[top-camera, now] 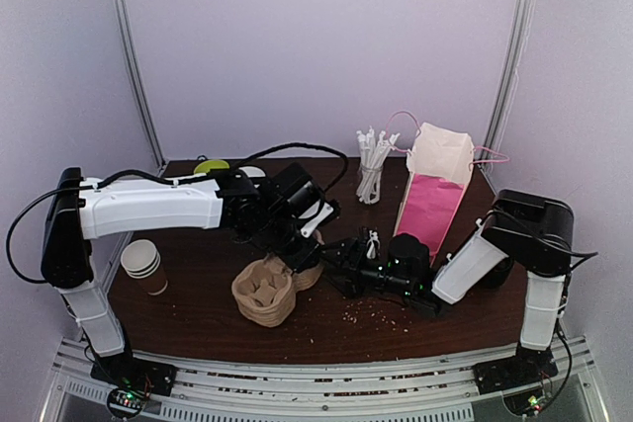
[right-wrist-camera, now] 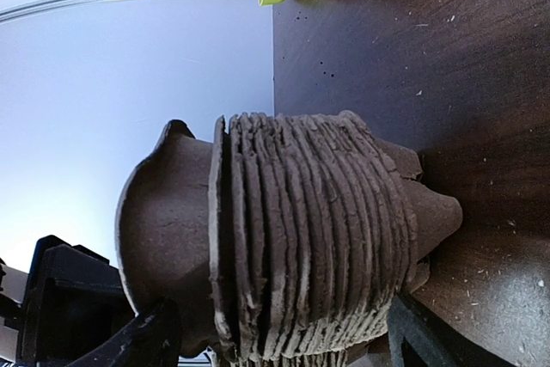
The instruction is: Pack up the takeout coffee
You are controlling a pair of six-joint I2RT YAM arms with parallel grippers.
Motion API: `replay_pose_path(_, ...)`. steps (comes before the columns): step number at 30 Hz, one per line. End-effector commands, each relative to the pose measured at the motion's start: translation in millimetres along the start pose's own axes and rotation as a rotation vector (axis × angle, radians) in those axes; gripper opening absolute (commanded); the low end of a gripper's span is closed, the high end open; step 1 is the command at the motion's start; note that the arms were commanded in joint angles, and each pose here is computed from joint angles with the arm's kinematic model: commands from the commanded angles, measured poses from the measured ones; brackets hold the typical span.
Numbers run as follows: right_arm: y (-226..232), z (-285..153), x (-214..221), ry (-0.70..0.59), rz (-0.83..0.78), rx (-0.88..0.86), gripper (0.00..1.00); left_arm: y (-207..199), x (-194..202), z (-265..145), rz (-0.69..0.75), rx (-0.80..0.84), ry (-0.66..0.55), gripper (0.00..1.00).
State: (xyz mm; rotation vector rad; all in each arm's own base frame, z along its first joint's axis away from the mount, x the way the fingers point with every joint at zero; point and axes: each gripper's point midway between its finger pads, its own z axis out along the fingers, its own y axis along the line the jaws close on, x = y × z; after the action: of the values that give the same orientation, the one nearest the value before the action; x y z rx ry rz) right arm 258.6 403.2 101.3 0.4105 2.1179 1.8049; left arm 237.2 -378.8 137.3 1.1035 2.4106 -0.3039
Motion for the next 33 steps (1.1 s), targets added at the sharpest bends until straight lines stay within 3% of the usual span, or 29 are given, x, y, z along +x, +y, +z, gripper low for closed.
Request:
replay_pose_path(1,24,2,4,0.016,-0.025,-0.075,0.85,1,-5,0,0.018,-0.014,-0.008,0.28)
replay_pose_path(5,17,4,3,0.018,-0.023,-0.046,0.84,5,-7,-3,0.015,-0.038,-0.017,0.16)
replay_pose_path(13,0,5,1,0.000,-0.014,0.030,0.83,10,-18,-28,0.002,-0.055,-0.070,0.05)
replay_pose_path(24,-17,4,-3,-0.023,-0.002,0.098,0.77,13,-29,-56,-0.024,-0.057,-0.136,0.00)
replay_pose_path(33,-15,10,-3,-0.025,-0.015,0.107,0.78,31,-51,-110,-0.064,-0.133,-0.267,0.00)
